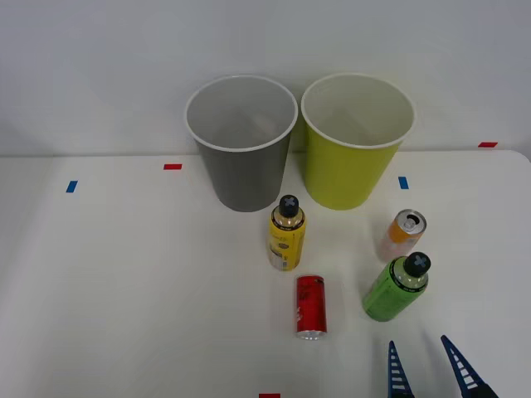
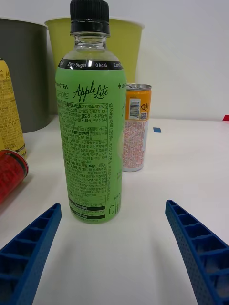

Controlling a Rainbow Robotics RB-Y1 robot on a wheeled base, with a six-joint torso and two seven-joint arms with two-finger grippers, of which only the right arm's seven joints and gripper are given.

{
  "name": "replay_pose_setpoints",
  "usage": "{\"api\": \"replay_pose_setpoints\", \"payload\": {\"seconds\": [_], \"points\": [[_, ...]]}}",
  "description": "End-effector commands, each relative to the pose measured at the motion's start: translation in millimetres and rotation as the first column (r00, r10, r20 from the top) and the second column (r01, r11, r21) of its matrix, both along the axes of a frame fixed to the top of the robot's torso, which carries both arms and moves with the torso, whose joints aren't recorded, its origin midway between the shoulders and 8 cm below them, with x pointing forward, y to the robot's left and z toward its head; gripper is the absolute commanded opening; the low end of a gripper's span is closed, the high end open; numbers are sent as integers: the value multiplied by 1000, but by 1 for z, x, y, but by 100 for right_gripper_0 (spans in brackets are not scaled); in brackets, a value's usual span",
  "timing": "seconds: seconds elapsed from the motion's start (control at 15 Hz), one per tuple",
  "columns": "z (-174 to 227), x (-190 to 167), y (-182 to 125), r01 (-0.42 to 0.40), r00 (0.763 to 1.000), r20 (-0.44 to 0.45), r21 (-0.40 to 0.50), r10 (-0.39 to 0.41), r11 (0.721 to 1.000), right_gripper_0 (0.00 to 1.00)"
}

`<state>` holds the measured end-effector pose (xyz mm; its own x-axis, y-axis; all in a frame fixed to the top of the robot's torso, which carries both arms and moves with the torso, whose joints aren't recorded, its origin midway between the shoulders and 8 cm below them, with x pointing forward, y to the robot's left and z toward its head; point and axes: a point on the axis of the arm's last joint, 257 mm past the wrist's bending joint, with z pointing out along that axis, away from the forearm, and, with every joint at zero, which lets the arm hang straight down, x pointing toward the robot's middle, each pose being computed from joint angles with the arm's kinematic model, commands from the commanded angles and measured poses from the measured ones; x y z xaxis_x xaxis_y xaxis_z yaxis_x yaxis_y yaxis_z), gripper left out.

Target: Put cans in the gray bin, plastic bottles in the light green bin

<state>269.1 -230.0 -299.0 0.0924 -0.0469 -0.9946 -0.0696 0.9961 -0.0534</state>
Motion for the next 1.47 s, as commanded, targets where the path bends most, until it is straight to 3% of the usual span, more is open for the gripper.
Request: {"api": "replay_pose_setpoints", "payload": {"seconds": [0.07,0.47,0.6,0.67,1.07,1.47], "points": [[10,10,9,-30,999,35,5,29,1000,80],[22,10,23,-129,990,73,88,123,988,84],[30,16,18,-135,988,98,137,122,981,100],[33,19,18,-144,986,107,160,128,977,100],[47,37,27,-214,969,146,99,199,972,100],[53,55,24,-218,967,156,87,202,972,100]]}}
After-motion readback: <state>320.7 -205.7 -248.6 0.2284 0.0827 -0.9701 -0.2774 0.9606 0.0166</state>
